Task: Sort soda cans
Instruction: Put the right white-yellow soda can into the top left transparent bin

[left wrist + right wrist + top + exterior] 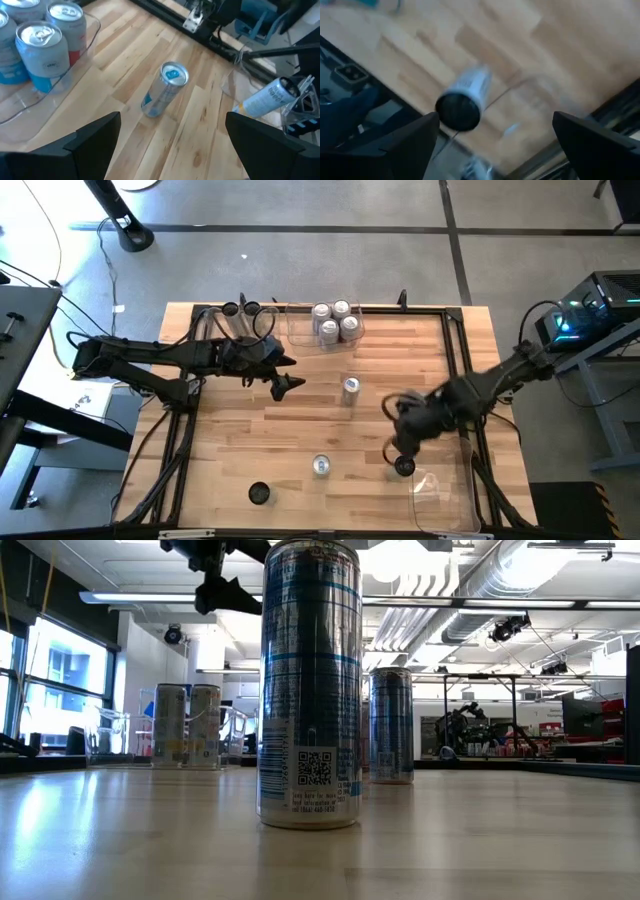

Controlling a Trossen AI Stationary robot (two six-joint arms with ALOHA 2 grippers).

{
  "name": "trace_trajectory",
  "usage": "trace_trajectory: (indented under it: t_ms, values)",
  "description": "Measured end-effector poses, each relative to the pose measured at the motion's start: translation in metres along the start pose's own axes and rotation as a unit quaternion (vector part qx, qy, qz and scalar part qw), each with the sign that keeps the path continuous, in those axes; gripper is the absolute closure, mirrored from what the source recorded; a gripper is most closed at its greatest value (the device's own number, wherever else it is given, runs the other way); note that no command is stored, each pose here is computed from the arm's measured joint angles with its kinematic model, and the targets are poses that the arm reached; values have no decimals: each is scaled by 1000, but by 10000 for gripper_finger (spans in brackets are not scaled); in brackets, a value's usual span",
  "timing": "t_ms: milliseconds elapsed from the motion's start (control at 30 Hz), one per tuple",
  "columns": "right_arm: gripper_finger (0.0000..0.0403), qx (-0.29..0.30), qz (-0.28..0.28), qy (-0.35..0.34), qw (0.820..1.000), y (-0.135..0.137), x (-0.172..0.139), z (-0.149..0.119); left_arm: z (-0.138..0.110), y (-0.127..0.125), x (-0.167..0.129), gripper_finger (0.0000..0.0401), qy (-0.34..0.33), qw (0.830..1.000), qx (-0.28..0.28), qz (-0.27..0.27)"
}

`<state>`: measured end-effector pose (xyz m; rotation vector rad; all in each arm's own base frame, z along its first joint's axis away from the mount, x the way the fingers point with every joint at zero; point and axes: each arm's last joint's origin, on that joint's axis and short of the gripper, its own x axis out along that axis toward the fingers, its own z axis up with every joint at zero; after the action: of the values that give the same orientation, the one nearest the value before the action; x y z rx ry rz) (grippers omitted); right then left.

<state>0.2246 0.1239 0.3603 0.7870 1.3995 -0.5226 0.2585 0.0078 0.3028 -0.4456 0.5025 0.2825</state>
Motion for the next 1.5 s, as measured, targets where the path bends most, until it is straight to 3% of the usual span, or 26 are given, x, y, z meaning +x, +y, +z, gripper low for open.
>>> trace_trajectory:
  t_ms: [100,233,433,633,1167,1500]
  values:
    - [31,22,13,26,999,8,15,-21,0,0,0,48,4,1000,8,-7]
    - [76,17,47,36,998,19,32,-44,0,-2,0,48,7,999,21,-26]
    - [119,56,65,7,996,23,56,-56,0,-2,0,48,6,999,25,-31]
    - [121,71,60,-2,996,21,69,-50,1,-2,0,48,6,999,25,-31]
    - [121,20,62,-44,997,22,69,-48,1,-2,0,48,6,999,20,-31]
    - [121,19,49,-76,996,21,71,-46,4,4,1,48,1,1000,14,-18]
